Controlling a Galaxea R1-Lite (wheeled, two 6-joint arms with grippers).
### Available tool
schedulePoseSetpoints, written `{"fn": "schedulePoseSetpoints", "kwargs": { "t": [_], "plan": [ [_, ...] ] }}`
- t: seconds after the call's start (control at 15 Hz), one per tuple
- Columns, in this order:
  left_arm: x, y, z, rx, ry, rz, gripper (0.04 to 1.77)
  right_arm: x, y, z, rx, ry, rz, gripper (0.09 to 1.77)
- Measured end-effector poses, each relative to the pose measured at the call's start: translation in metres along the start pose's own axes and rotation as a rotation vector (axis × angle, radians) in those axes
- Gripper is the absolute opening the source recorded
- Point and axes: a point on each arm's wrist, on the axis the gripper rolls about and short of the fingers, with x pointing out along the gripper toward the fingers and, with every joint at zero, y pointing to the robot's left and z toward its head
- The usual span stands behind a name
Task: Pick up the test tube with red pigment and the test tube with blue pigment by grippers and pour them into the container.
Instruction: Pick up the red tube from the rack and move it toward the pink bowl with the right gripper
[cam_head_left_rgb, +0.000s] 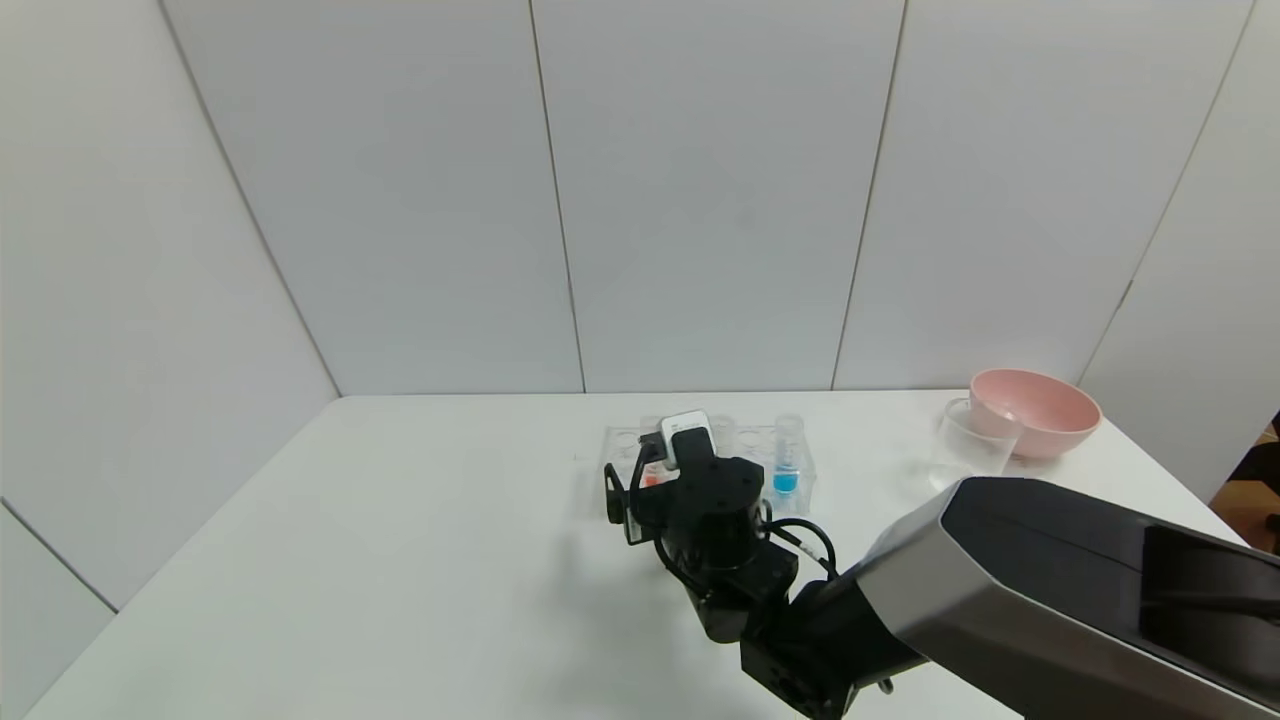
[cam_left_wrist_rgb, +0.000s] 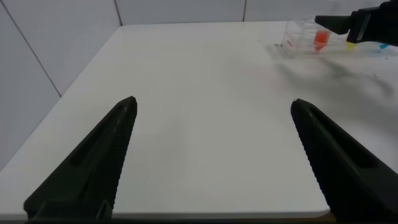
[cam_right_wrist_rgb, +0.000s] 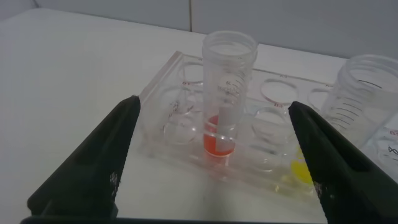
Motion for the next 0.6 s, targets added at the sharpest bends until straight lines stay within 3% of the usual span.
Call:
{"fn": "schedulePoseSetpoints", "kwargs": {
  "t": [0.6],
  "plan": [
    [0.0,0.0,0.0,0.0,0.0,0.0,1.76,0.024,-0.004,-0.002,0.0,-0.027,0.003,1.71]
  ]
}}
